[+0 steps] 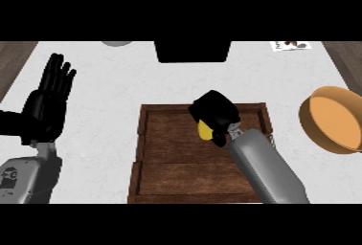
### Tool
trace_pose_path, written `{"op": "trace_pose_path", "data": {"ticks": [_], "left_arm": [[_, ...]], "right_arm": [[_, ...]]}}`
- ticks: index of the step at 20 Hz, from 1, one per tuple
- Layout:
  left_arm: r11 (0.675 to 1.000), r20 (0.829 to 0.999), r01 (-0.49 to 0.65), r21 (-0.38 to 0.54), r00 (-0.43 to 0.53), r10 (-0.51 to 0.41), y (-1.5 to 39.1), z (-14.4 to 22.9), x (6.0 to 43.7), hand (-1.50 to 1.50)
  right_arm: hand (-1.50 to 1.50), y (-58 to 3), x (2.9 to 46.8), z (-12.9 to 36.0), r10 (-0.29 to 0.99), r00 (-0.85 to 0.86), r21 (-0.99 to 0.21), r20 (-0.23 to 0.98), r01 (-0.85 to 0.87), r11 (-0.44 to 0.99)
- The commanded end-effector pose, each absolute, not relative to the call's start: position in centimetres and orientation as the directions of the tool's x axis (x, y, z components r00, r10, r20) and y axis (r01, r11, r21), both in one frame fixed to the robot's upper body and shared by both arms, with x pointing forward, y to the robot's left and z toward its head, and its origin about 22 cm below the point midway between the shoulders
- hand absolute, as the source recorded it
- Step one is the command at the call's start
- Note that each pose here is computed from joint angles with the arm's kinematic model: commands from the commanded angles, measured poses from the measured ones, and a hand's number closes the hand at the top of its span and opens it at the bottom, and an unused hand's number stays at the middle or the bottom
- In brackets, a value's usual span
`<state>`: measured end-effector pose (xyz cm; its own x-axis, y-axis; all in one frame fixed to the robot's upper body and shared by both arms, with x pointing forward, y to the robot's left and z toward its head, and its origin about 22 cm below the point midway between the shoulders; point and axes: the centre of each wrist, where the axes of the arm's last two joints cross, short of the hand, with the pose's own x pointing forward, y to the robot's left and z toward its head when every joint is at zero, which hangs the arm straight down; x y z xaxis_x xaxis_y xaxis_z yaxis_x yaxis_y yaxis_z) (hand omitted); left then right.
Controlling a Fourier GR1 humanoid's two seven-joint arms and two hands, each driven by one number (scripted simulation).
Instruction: Pick the lemon from the tray and place it in the pot
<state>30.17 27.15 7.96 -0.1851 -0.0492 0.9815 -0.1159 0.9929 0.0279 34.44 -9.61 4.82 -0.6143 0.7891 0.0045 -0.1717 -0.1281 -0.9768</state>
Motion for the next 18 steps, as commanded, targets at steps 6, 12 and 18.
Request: {"op": "trace_pose_path", "data": {"ticks": [6,12,18], "left_arm": [[0.996,0.984,-0.089,0.028,-0.172,-0.043,26.4,7.4,30.3,0.00],[0.997,0.979,-0.070,0.038,-0.199,-0.051,27.0,8.5,31.0,0.00],[0.993,0.983,-0.113,0.033,-0.175,-0.053,27.0,7.4,30.4,0.00]], "right_arm": [[1.50,-11.2,37.8,12.5,0.961,0.174,-0.966,0.214,0.186,0.181],[1.50,-8.1,38.1,18.0,0.849,0.423,-0.863,0.317,0.500,0.073],[1.50,-7.5,36.1,19.0,0.775,0.512,-0.782,0.371,0.622,-0.036]]}}
